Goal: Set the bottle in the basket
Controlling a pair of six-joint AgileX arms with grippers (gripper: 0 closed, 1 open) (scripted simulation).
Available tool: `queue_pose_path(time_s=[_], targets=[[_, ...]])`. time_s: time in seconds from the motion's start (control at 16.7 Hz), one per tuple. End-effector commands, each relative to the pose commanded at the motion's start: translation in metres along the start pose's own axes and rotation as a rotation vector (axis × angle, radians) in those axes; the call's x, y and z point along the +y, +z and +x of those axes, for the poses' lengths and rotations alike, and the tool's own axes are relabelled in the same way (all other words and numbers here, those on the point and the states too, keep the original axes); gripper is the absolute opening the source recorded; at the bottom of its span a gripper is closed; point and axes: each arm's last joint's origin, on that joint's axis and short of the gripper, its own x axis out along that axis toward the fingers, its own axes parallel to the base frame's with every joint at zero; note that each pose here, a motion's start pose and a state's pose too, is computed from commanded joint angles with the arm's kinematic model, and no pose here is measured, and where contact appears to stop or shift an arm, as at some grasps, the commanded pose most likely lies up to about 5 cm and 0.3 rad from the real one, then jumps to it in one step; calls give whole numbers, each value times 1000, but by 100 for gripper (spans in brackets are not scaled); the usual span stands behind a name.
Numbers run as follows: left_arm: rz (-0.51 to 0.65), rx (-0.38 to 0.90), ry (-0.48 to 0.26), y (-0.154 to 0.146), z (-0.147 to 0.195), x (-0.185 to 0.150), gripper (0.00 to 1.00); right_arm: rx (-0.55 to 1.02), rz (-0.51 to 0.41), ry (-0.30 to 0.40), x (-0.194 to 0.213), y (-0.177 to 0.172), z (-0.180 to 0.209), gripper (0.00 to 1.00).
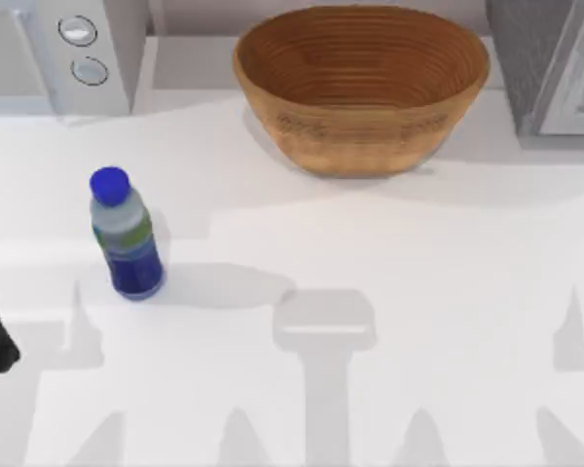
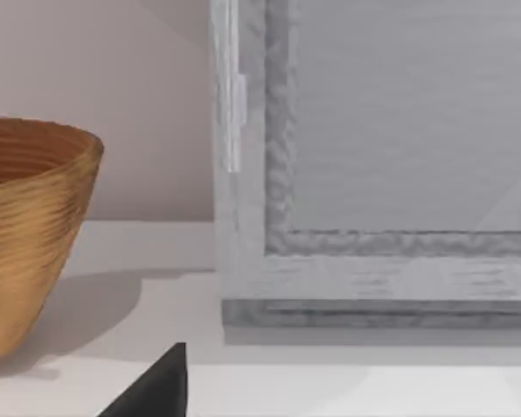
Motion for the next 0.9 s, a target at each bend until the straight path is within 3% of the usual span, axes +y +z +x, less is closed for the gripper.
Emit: queue_pose_path(time_s=[0.18, 0.36, 0.9], targets=[[1, -2, -7, 1, 0, 0, 100, 0, 0, 0, 0, 0, 0, 100], [7, -15, -63, 8, 6, -1, 100, 0, 0, 0, 0, 0, 0, 100], [44, 41, -358, 10, 65, 2, 100, 0, 0, 0, 0, 0, 0, 100]])
